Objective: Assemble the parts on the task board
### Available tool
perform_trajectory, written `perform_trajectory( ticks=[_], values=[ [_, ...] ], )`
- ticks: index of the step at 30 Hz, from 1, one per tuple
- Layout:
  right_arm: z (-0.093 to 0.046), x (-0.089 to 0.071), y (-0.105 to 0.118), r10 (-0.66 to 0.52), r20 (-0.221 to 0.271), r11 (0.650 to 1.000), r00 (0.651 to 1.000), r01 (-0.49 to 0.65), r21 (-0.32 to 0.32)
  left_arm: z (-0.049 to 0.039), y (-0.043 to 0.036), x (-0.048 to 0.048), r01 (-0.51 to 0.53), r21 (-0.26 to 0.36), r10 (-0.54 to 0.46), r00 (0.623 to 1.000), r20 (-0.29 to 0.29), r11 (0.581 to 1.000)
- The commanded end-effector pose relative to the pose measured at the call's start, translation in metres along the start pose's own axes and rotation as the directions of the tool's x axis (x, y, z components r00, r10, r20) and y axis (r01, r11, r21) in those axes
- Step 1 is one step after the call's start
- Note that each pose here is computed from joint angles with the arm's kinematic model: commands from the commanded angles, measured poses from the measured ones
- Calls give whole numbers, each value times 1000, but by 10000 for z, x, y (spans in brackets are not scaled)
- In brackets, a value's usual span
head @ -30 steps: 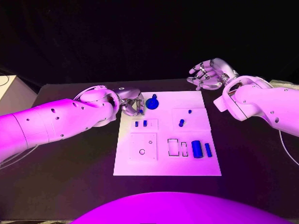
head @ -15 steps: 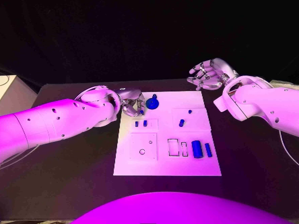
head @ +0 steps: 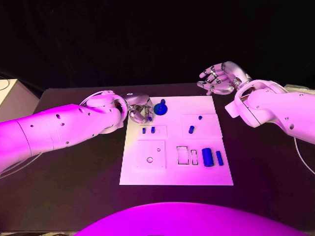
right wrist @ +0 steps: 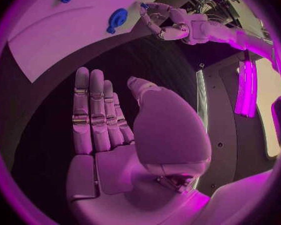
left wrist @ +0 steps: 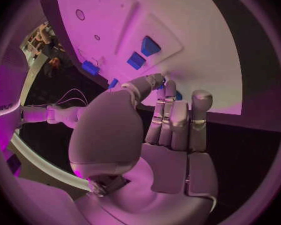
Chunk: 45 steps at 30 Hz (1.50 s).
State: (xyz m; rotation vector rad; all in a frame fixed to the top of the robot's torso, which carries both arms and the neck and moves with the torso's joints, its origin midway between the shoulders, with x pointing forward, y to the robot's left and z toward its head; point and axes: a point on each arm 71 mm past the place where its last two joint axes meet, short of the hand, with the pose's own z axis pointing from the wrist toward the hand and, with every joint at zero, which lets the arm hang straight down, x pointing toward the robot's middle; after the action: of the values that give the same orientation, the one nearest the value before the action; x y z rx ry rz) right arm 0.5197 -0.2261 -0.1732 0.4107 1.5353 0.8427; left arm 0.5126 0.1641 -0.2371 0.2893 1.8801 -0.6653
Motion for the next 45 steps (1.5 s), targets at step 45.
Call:
perform_trajectory(
  ticks=[45],
  values=[
    [2, 16, 8, -7, -14, 1000, 1000, 7, -9, 16, -11, 23, 22, -4, -22, 1000, -11, 1000]
  ],
)
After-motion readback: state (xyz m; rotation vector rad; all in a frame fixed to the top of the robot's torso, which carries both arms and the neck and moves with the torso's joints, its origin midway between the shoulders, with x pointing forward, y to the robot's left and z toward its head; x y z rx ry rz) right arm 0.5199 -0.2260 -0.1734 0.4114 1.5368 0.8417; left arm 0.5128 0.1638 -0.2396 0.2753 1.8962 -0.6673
